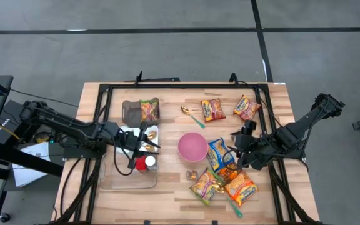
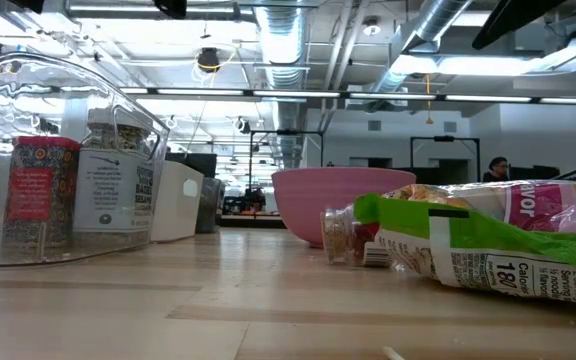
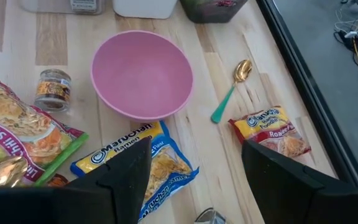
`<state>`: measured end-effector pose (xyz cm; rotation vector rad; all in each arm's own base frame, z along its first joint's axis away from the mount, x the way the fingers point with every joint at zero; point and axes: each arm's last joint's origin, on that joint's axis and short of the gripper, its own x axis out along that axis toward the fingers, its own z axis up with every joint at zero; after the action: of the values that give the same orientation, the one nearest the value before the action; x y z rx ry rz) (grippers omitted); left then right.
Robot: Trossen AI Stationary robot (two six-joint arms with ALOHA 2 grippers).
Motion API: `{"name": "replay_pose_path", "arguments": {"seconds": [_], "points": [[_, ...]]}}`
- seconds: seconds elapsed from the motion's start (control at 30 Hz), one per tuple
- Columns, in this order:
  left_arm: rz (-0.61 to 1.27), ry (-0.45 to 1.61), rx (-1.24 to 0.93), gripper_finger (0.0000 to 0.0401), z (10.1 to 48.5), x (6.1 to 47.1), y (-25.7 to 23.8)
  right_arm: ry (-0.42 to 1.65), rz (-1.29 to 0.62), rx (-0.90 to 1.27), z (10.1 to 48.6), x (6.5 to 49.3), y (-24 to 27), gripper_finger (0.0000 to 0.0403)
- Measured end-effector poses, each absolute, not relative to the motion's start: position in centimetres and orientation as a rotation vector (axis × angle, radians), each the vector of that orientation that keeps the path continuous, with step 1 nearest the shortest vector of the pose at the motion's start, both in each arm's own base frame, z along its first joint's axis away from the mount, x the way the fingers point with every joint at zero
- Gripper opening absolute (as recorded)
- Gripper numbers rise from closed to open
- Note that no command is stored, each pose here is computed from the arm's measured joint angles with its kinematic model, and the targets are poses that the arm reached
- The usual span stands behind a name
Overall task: Pick & Place Food Item
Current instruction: Put the brown spice bottle into the transparent bin
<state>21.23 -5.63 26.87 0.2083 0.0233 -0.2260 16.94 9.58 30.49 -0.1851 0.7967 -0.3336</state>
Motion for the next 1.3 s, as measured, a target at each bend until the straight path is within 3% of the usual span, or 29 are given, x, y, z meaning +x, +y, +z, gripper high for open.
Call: {"name": "replay_pose_path", "arguments": {"seconds": [0.53, 0.97, 1.3], "points": [[-0.209, 0.067, 0.225, 0.0108, 25.4, 27.3, -9.1, 0.794, -0.335, -0.18, 30.5, 17.0, 9.6, 0.0244], [-0.204, 0.291, 0.336, 0.0222, 26.8, 32.0, -16.3, 0.801, -0.335, -0.156, 30.5, 16.9, 9.6, 0.0244], [-0.089, 0.504, 0.37, 0.0247, 23.6, 37.0, -19.2, 0.788, -0.322, -0.109, 30.5, 17.0, 9.8, 0.0244]]}}
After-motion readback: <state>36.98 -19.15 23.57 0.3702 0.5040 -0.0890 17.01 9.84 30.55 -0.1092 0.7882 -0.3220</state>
